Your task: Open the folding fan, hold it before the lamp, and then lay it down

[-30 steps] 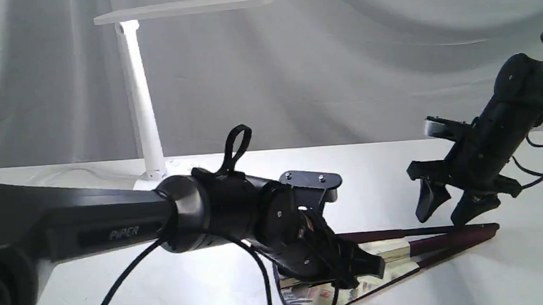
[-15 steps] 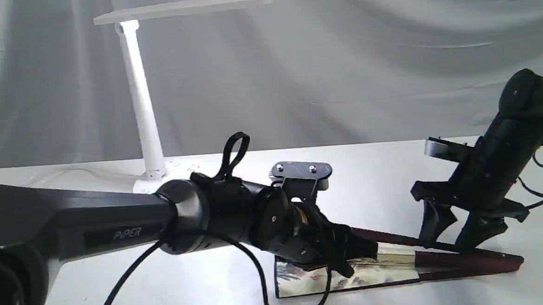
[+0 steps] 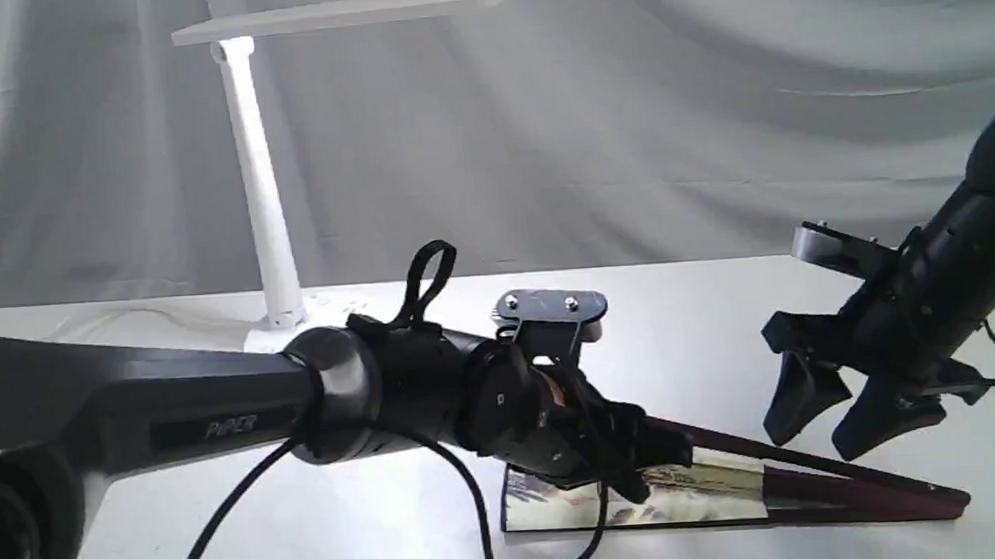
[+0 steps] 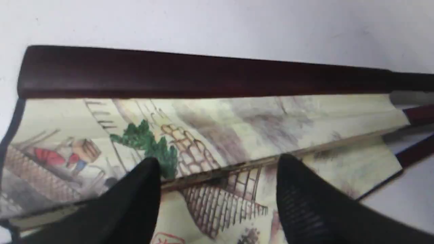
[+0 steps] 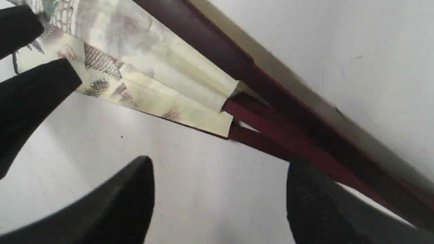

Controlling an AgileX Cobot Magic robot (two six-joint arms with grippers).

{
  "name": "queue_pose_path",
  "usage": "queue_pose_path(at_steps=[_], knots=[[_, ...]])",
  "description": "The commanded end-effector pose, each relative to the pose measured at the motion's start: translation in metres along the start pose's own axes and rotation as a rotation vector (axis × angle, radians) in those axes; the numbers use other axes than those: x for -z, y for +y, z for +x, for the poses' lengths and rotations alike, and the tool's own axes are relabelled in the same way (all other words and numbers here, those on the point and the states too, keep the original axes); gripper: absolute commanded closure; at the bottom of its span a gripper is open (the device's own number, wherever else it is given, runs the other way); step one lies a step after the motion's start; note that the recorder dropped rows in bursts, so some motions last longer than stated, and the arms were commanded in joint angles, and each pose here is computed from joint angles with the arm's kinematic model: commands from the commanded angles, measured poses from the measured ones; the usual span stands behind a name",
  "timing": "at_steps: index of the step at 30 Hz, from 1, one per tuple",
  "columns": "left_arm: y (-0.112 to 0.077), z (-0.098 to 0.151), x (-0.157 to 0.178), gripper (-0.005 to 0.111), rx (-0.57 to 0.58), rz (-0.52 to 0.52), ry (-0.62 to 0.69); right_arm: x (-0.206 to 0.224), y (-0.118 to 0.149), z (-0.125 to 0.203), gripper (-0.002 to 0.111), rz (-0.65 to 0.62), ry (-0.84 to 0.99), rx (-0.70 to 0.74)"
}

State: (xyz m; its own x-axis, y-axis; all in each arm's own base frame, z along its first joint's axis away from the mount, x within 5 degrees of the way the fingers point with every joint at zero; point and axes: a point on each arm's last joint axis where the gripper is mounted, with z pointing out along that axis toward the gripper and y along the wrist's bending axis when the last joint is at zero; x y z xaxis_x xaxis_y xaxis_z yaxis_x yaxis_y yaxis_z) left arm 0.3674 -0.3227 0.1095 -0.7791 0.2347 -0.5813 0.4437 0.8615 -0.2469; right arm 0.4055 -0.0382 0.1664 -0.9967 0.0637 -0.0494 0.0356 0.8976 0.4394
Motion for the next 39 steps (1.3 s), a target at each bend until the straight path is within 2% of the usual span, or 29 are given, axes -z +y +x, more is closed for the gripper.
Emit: queue_pose_path(at_steps=[1,7,11,18,22,26,30,35,39], knots=[[-0.003,-0.009,0.017,0.054,0.012,0.005,0.006,0.009,0.002,0.001,0.051,0.013,-0.09,0.032],[-0.013,-0.028,0.051,0.054,0.007,0.031,-0.042,0.01,0.002,-0.008,0.052,0.015,-0.184,-0.014],[-0.018,-0.025,0.064,0.054,0.018,0.036,0.038,0.01,-0.003,-0.016,0.058,0.047,-0.256,-0.008],[-0.022,-0.008,0.067,0.054,-0.024,0.013,0.196,-0.004,-0.008,-0.04,0.059,-0.028,-0.089,0.037],[-0.021,-0.006,0.076,0.054,-0.105,-0.033,0.246,-0.009,-0.011,-0.051,0.059,-0.038,-0.079,0.072],[-0.019,-0.002,0.08,0.054,-0.135,-0.061,0.293,-0.018,-0.018,-0.053,0.059,-0.034,-0.069,0.102],[-0.016,0.004,0.08,0.054,-0.139,-0.067,0.318,-0.025,-0.037,-0.052,0.059,-0.102,-0.07,0.031],[-0.013,0.012,0.078,0.054,-0.132,-0.069,0.337,-0.022,-0.057,-0.053,0.059,-0.278,-0.133,0.005],[-0.013,0.012,0.078,0.054,-0.132,-0.069,0.334,-0.02,-0.063,-0.058,0.059,-0.277,-0.199,-0.002]])
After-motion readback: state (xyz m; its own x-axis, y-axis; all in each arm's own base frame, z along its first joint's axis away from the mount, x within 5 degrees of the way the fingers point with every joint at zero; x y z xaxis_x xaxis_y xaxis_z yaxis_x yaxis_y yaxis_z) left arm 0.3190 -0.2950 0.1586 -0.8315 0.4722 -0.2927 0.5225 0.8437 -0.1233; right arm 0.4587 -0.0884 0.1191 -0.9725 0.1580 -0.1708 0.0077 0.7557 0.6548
